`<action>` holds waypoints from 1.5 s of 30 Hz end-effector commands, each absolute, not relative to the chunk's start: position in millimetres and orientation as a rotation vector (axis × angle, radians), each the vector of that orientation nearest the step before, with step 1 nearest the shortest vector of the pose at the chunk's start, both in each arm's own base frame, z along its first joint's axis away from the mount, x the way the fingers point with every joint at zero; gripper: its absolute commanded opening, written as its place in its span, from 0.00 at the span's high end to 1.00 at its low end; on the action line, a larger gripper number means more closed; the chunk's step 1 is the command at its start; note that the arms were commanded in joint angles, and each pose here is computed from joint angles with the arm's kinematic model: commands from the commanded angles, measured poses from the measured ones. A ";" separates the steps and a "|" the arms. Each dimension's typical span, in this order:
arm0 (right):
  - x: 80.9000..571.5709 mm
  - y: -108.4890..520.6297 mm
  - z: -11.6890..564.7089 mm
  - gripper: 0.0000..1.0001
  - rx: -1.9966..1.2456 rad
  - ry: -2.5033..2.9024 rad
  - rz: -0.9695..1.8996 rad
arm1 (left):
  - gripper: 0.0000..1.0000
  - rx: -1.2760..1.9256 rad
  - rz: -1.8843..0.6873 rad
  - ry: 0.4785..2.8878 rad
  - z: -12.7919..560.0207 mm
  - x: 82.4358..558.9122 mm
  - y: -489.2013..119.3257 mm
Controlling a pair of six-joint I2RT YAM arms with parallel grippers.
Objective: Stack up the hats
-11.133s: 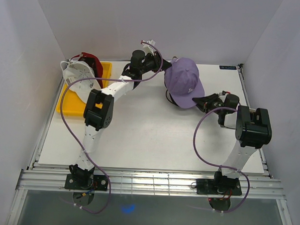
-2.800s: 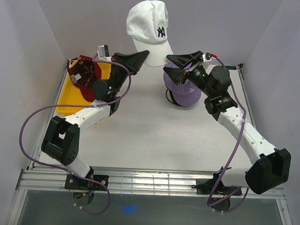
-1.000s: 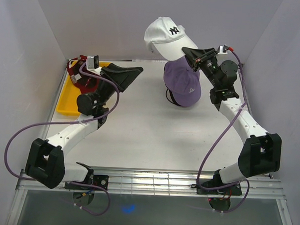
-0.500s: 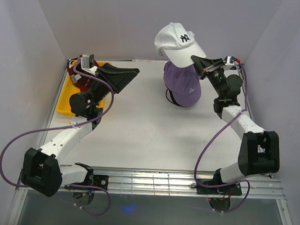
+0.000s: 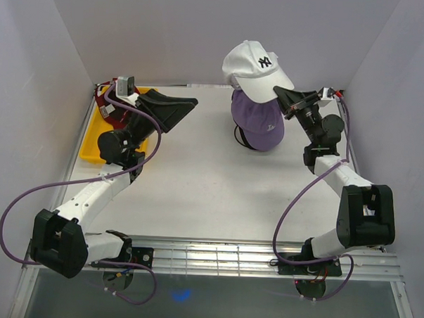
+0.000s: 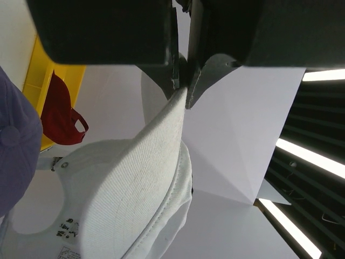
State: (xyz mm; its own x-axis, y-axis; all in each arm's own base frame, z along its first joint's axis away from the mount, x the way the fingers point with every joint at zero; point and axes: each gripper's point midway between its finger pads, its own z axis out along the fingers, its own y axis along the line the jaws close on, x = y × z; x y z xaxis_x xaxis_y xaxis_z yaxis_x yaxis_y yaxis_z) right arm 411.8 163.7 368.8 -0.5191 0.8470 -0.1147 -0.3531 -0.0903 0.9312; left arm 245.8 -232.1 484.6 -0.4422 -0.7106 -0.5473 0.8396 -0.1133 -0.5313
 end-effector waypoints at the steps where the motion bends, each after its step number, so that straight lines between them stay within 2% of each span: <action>1: 395.1 158.9 398.8 0.92 0.467 1.183 1.782 | 0.44 0.229 -1.770 0.953 496.5 236.4 -228.5; 31: 384.1 142.7 309.6 0.92 0.560 1.262 1.801 | 0.46 0.228 -1.798 1.006 475.4 252.5 -238.0; 45: 405.2 145.3 368.4 0.92 0.447 1.181 1.833 | 0.46 0.232 -1.791 1.019 474.3 255.8 -237.7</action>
